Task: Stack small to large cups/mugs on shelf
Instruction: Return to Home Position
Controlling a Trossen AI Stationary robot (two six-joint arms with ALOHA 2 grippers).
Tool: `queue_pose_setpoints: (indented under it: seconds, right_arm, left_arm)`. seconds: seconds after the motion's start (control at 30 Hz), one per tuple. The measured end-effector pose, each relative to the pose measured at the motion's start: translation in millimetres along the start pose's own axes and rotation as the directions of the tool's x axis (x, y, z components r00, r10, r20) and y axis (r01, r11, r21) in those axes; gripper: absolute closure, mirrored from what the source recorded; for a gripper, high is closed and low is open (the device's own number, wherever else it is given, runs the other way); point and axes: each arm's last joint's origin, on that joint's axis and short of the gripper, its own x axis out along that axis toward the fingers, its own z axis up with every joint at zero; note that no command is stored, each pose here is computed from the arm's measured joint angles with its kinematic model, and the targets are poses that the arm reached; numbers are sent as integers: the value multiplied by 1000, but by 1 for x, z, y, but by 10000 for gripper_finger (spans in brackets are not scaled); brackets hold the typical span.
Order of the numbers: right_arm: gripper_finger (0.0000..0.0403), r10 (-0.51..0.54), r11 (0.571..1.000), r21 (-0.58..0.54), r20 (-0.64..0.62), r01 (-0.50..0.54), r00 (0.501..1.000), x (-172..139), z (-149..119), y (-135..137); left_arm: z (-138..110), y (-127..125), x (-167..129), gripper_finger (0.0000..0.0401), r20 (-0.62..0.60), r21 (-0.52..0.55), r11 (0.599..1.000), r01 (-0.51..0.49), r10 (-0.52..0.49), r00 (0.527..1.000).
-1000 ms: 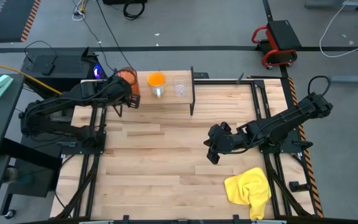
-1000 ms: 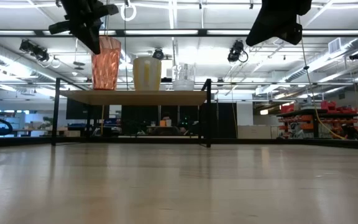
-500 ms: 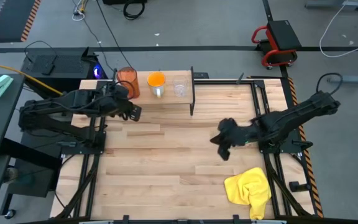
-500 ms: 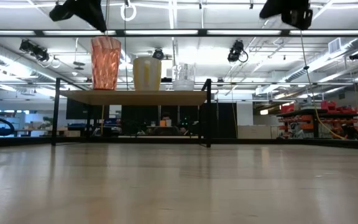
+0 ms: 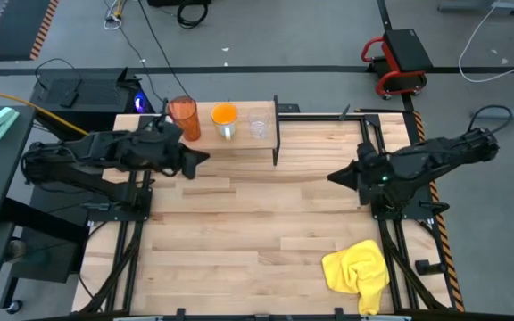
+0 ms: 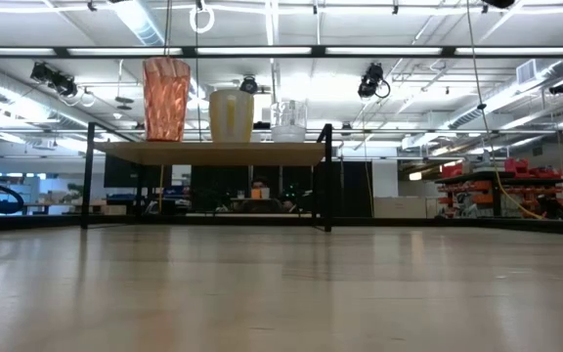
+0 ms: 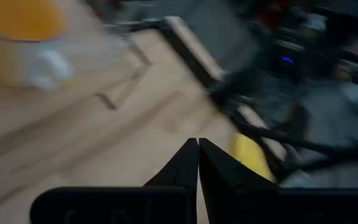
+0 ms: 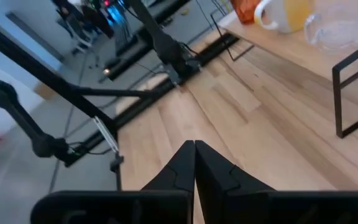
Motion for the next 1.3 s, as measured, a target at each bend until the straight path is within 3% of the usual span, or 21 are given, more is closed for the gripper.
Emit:
queue_pose_setpoints:
  seconds: [0.17, 0.27, 0.4, 0.53, 0.73, 0.97, 1.13, 1.3]
  right_arm:
    - [388, 34, 999, 40, 26, -35, 999, -13, 4, -4]
    - [388, 50, 998, 47, 29, -51, 998, -17, 5, -5]
    - [388, 129, 991, 48, -34, -127, 991, -20, 3, -4]
    - [388, 162, 987, 14, -62, -162, 985, -21, 3, -4]
    - [388, 233, 972, -53, 38, -230, 972, -40, 12, -7]
    - [388, 413, 910, -159, 283, -382, 866, -82, 28, -16]
    - [388, 481, 876, -175, 385, -449, 788, -88, 16, -31]
    - [388, 612, 782, -214, 442, -586, 656, -77, -4, -40]
  left_arm:
    - [2, -9, -20, 378, -71, 94, 969, 229, -223, 972]
    - [4, -6, -35, 372, -119, 74, 941, 330, -320, 940]
    - [7, -2, -53, 367, -136, 58, 912, 405, -395, 909]
    - [10, 2, -71, 369, -111, 150, 869, 471, -458, 882]
    - [20, 10, -101, 378, 2, 295, 783, 547, -573, 819]
    - [13, 34, -118, 367, 85, 380, 725, 574, -645, 759]
    - [-4, 54, -119, 367, 143, 427, 633, 646, -752, 643]
    - [-23, 79, -116, 376, 178, 408, 620, 670, -774, 608]
